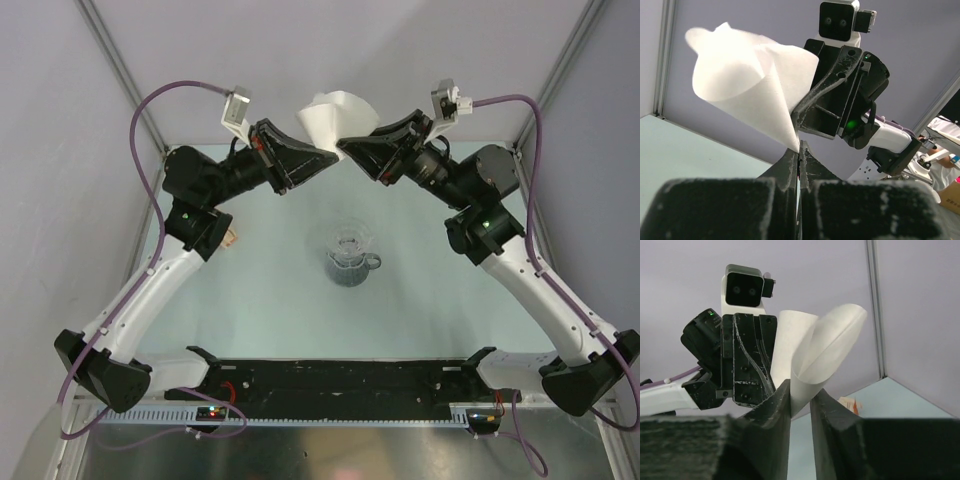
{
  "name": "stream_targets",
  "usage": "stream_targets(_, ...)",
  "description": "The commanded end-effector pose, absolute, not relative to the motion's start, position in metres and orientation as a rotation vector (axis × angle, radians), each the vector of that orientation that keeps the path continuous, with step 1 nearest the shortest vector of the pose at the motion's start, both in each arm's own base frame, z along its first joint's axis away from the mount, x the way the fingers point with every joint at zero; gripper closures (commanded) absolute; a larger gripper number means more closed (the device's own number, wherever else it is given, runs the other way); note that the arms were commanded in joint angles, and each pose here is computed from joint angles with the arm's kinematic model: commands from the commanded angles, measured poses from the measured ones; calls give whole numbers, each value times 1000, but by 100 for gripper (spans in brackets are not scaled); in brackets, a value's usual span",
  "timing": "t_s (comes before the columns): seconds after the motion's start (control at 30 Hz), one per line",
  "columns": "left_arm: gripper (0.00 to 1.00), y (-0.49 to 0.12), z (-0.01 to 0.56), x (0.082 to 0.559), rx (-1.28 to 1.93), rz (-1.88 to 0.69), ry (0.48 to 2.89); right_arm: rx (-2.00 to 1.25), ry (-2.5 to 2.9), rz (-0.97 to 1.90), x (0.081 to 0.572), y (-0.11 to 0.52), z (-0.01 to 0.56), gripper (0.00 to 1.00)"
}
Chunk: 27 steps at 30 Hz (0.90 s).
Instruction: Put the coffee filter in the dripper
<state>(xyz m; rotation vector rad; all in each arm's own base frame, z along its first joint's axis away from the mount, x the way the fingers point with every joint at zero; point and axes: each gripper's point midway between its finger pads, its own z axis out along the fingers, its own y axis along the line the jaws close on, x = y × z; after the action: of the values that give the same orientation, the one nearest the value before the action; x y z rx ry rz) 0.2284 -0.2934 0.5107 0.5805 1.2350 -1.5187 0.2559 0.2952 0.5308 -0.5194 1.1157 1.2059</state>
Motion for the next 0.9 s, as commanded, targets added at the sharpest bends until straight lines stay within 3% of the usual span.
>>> stream_targets(0.0, 100, -290, 521, 218, 592, -1524, 1183, -468, 1027, 1197, 258, 281, 559, 83)
stream_targets(0.13, 98, -289, 522, 221, 584, -1515, 1182, -483, 1017, 1216, 255, 279, 561, 98)
stream_targets(0.3, 49, -282, 525, 227, 576, -1485, 1173, -513, 1014, 1255, 249, 278, 562, 100)
stream_targets(0.4, 35, -279, 529, 229, 580, -1473, 1165, -545, 1011, 1288, 243, 279, 562, 100)
stream_targets(0.57, 30, -279, 535, 228, 601, -1476, 1152, -588, 1022, 1350, 235, 285, 560, 100)
stream_targets(0.73, 18, -280, 532, 231, 615, -1462, 1150, -626, 1026, 1399, 226, 290, 561, 100)
stream_targets(0.87, 21, -279, 532, 229, 618, -1456, 1143, -637, 1046, 1425, 223, 291, 559, 100)
